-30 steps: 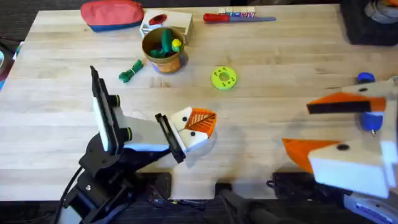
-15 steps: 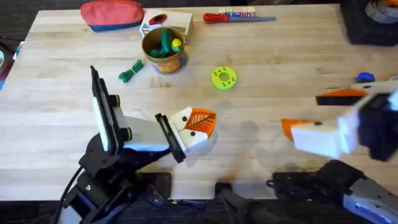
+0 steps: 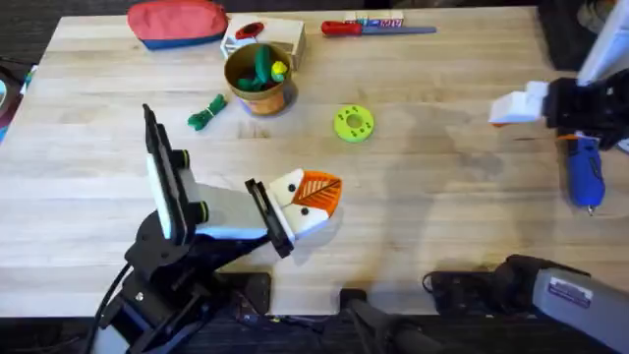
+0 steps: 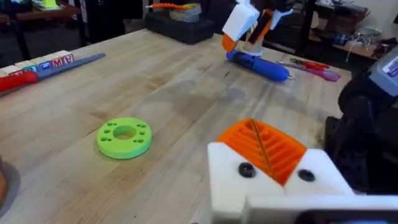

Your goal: Pick up the gripper from the table and insert it into the empty holder that is missing its gripper. Then pick up a screw, insert it into the mounting hole, and use the screwdriver to tighten it. Finally, clean up the table by picking up the vegetable and placing it into the bucket.

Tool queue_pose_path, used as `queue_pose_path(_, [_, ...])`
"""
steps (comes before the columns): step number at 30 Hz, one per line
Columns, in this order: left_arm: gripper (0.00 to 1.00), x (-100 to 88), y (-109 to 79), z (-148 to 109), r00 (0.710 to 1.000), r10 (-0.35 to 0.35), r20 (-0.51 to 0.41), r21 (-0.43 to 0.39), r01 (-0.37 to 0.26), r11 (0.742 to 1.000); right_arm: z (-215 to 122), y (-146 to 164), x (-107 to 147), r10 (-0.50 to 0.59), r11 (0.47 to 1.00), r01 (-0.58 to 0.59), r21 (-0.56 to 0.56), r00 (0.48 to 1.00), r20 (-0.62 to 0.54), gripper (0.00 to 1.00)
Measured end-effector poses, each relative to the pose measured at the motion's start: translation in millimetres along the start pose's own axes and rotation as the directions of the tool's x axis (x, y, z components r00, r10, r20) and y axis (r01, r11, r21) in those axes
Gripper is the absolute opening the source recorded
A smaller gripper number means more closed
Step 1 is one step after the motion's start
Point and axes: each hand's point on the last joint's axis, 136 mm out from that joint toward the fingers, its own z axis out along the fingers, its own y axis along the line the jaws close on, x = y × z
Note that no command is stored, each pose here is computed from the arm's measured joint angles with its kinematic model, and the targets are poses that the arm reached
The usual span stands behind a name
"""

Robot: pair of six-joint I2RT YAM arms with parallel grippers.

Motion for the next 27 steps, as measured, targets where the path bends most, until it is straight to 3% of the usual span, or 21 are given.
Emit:
queue_pose_path(6, [0.006,0.0,0.0,0.0,1.000,0.000,0.000,0.000,0.000,1.000,21.4,-85.0,-9.9,0.099,0.983,-0.098,0.156,0.995,0.002,0.991])
queue_pose_path(13, [0.006,0.0,0.0,0.0,1.000,0.000,0.000,0.000,0.000,1.000,32.9,-143.1,4.7,0.085,0.972,-0.072,0.224,0.995,-0.049,0.991])
queue_pose_path(17, [0.006,0.0,0.0,0.0,1.000,0.000,0.000,0.000,0.000,1.000,51.8,-159.6,15.4,0.054,0.977,-0.029,0.209,0.992,-0.116,0.991])
queue_pose_path(27, [0.006,0.0,0.0,0.0,1.000,0.000,0.000,0.000,0.000,1.000,95.0,-177.6,-8.8,-0.050,0.979,0.064,0.195,0.996,-0.080,0.992])
